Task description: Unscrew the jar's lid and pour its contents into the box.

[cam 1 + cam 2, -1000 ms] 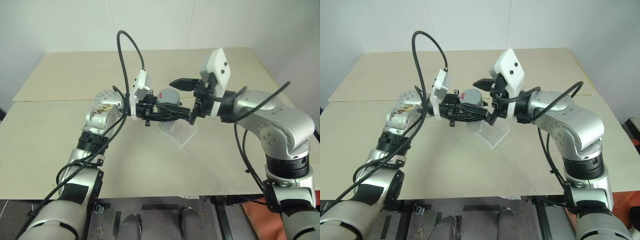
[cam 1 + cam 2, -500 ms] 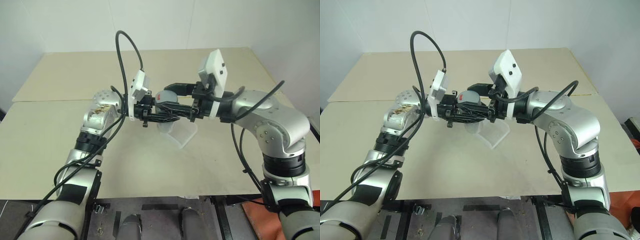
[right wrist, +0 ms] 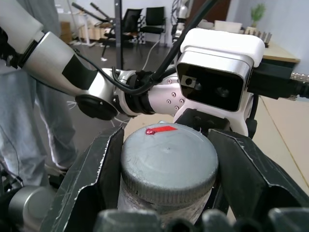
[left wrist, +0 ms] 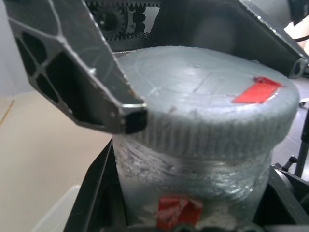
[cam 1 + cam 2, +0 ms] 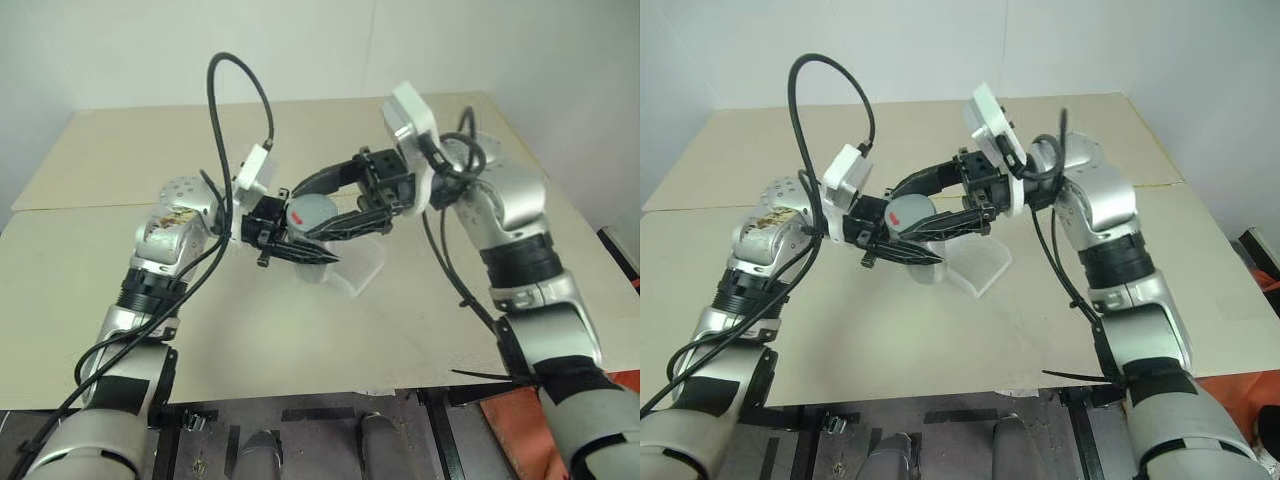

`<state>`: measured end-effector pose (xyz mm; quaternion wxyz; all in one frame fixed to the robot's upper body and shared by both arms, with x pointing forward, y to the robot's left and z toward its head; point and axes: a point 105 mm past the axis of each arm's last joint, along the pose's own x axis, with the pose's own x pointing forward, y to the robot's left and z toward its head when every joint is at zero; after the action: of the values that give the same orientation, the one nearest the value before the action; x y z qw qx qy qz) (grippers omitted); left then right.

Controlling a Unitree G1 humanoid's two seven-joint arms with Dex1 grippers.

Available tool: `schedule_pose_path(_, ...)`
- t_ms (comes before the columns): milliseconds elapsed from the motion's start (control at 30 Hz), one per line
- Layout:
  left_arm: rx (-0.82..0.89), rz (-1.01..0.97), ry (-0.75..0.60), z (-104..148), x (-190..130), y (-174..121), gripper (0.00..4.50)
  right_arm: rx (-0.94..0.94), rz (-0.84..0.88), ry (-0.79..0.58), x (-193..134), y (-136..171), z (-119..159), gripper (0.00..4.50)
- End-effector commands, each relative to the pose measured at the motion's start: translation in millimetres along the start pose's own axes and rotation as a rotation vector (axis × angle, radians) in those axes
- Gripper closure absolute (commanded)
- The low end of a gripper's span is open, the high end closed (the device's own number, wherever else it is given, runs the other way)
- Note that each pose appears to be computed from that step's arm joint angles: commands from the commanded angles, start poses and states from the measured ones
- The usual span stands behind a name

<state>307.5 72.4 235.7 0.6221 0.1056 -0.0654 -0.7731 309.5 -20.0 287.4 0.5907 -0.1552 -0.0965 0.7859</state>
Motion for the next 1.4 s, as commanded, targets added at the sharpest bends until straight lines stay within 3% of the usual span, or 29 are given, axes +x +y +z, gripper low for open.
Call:
schedule_pose_path(33,0.076,0.0,-0.004,12.6,6.2,-3.1,2.55,-0.04,-0.072,0.016,-2.8,-10.2,3.5,0.18)
schedule_pose_path(333,0.035,0.172,0.004,1.3,-12.4,15.4,2.55,-0.053,-0.332,0.024,-35.1,4.6,8.1,0.04)
schedule_pose_path(567,0.027,0.219,0.002,-4.1,-11.0,33.2,2.55,-0.051,-0.464,0.036,-26.8,25.0,21.2,0.04)
schedule_pose_path(900,0.04,0.191,-0.017,-4.2,3.0,39.3,2.55,0.027,-0.645,0.078,1.7,2.9,8.0,0.04)
schedule_pose_path(1400,0.043,0.216,-0.005,-2.9,-11.5,34.8,2.55,0.055,-0.722,0.127,-23.8,-10.8,-6.3,0.04)
